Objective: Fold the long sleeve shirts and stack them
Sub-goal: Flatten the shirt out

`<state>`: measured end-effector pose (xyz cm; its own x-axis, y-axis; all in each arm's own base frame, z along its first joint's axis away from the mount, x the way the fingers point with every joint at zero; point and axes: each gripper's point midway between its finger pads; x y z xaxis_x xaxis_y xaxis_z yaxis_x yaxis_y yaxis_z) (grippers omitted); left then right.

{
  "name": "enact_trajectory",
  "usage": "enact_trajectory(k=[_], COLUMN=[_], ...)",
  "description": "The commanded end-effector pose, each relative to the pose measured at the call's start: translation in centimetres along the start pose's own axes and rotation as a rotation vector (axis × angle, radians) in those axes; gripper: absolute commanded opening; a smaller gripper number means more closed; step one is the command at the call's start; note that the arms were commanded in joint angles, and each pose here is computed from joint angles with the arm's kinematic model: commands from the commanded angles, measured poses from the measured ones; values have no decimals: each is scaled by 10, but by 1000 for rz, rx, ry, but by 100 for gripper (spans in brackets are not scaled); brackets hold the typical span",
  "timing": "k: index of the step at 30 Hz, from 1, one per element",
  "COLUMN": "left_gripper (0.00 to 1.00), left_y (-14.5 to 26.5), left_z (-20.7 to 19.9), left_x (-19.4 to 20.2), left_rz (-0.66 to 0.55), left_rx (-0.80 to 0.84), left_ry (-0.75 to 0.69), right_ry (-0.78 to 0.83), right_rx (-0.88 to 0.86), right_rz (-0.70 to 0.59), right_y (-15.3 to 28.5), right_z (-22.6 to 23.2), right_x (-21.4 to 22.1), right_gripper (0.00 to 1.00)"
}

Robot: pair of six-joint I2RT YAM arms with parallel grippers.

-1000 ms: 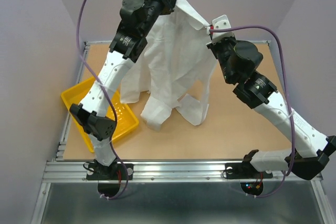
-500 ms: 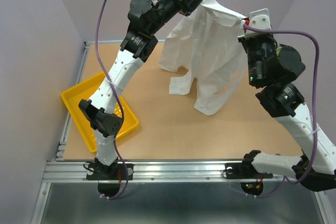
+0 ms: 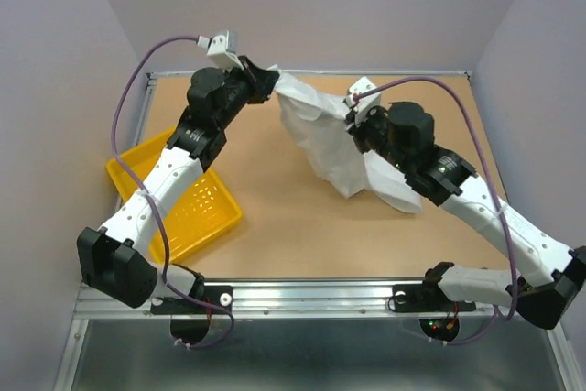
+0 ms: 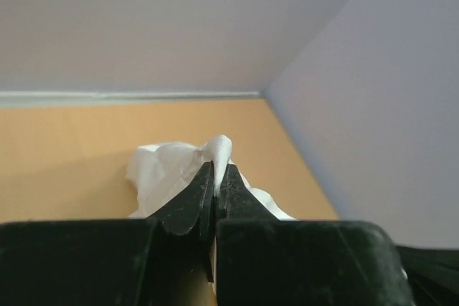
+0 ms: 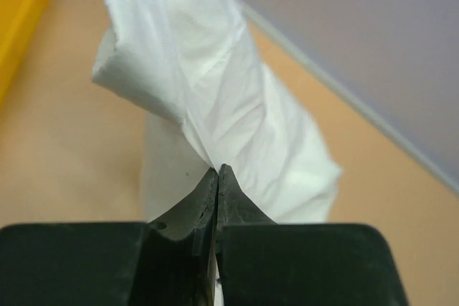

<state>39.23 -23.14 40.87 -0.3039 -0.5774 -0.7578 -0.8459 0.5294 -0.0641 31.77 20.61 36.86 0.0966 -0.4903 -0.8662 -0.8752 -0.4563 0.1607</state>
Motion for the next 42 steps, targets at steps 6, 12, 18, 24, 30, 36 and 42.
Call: enact_trajectory(k=[6,12,18,24,30,36,42], left_gripper=[14,48,86,89,90,90,90], left_y=[36,17,21,54,93,111,115], left_z=[194,200,157,128,138,163,172], left_x=[63,48,4,48,134,149,137], left_rz=[36,30,-34,129,362,314,226], left_rx=[-649,-698,-632,-521,-487,-530,-558], left_ry=[-220,-276,-275,-262,-266,-263,-296], right_ry=[-330,-401,-532,-738,-910,-949,-938], right_rx=[-668,-595,-234,111,248,249,260], right_rz=[314,350,404,504,618,751,856], right_y=[-14,-31,-43,-22,10,24,36], right_z=[207,210,129,37,17,43,59], right_x=[111,113,132,203,270,311,340], right_gripper=[4,66,84,83,81,81,81])
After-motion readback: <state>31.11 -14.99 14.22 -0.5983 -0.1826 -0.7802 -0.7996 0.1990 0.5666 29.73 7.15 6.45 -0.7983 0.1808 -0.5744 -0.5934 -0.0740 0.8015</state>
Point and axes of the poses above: each gripper's point midway between its finger pads, its own y axis back along the fingers, its own z axis along the line the jaws close on, x = y × z, and after that the axes turned 9 degrees about y, right-handed
